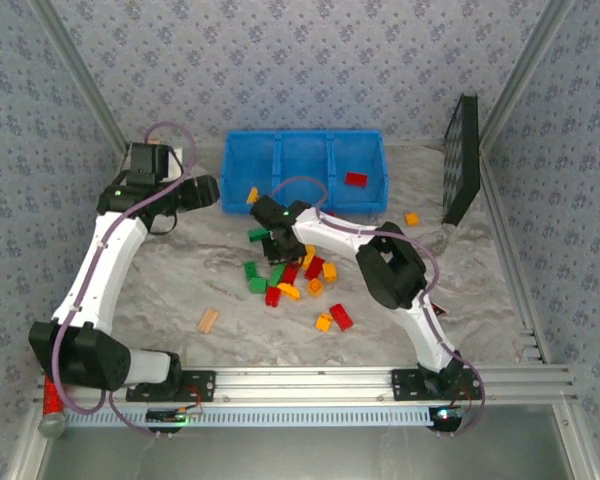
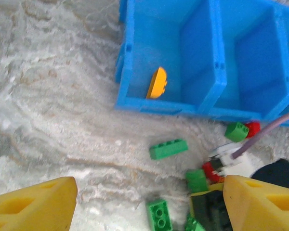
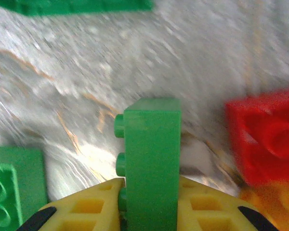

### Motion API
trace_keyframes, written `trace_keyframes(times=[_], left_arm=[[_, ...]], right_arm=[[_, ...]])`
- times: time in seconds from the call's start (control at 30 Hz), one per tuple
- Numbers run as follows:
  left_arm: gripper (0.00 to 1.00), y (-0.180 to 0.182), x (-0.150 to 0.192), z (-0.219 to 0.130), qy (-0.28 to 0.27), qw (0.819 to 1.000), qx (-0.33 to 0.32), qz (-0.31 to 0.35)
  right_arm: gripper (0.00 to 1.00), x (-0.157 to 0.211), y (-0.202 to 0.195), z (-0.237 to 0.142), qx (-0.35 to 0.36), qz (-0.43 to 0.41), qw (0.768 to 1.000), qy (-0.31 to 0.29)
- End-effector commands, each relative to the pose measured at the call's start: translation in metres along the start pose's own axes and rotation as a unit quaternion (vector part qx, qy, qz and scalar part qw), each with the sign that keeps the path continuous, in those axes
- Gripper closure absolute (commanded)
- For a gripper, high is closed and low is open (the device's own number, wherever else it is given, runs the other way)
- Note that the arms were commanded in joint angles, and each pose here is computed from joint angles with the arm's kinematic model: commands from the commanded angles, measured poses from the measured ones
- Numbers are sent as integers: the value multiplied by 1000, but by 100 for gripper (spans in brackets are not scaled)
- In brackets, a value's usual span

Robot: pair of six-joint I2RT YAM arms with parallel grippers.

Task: Sort the legos into containers by color
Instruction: Pick up the lego from the center of the table, then place the lego in the container.

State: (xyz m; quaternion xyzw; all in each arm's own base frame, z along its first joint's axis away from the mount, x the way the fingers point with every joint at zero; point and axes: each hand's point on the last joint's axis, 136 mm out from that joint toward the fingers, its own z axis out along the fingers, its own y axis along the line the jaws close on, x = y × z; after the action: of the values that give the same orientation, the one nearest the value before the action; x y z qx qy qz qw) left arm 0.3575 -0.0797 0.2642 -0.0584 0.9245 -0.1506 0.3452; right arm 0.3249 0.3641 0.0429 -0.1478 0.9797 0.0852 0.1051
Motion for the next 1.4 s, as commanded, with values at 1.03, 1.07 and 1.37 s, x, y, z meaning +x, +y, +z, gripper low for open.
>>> trace_keyframes(times=[1.03,1.07,1.37], left_arm=[[18,-81,241,-2,203,977,41,42],[18,-88,246,-2,207,975,45,60],[18,-139,296,20,239,945,45,220]], right_arm=[[73,-181,-110,-42,57,-49,983,-167],[72,-180,-112,-38,57,-49,984,-163],[64,-176,-114,-14,42,-54,986,-149]])
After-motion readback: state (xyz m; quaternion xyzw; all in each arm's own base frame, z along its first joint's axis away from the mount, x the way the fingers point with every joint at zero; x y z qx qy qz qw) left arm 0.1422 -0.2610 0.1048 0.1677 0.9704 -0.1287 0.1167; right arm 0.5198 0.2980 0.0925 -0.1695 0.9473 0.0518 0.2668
